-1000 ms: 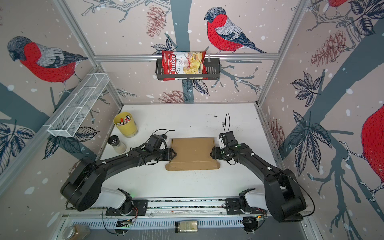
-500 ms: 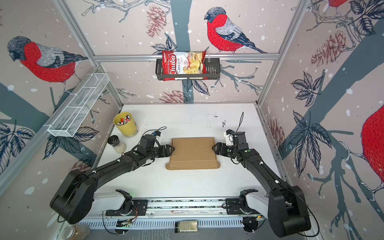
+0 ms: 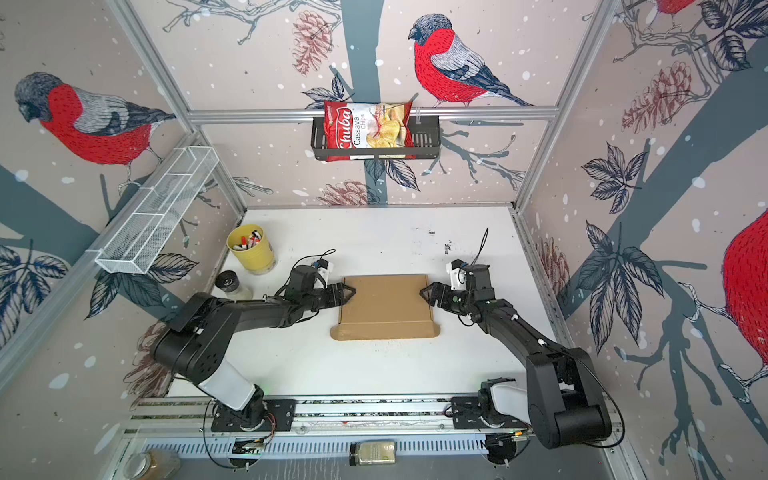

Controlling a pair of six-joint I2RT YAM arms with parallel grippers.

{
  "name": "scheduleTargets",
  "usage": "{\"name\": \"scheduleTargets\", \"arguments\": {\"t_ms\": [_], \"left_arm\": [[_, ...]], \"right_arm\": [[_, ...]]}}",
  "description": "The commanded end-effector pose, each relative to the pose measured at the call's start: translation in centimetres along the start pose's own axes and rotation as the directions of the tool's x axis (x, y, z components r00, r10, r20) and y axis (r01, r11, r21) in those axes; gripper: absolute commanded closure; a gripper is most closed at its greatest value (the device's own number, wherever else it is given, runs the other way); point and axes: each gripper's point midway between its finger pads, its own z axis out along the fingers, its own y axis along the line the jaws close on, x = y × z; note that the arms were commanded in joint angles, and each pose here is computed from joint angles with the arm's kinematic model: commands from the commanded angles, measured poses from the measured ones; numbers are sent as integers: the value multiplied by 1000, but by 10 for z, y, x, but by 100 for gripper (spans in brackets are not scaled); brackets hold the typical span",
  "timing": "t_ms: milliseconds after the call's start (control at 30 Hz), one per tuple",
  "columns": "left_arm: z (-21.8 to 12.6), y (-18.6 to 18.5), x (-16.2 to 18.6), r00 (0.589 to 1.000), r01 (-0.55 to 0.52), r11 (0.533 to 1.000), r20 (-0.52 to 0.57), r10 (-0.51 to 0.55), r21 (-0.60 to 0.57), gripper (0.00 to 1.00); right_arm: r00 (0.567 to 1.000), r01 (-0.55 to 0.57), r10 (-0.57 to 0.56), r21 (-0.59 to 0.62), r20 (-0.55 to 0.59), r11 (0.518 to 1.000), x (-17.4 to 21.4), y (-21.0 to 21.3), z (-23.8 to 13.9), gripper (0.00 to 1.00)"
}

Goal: Fold the paper box

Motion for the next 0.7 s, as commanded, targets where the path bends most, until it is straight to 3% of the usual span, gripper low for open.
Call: {"name": "scheduleTargets", "arguments": {"t_ms": [0,300,667], "left_arm": [[-5,15,13,996,82,996,-17,-82,26,40],[-11,44,32,984,167,986,-52,-168,-21,52],[-13,68,40,970,223,969,-73,-232,-107,54]], "right_arm": [[1000,8,-7,-65,16,998,1,9,-1,10],[1000,-17,15,-113,-16,993,20,11,5,5],[995,-71,61,-123,-77,990,38,3,22,4]]}}
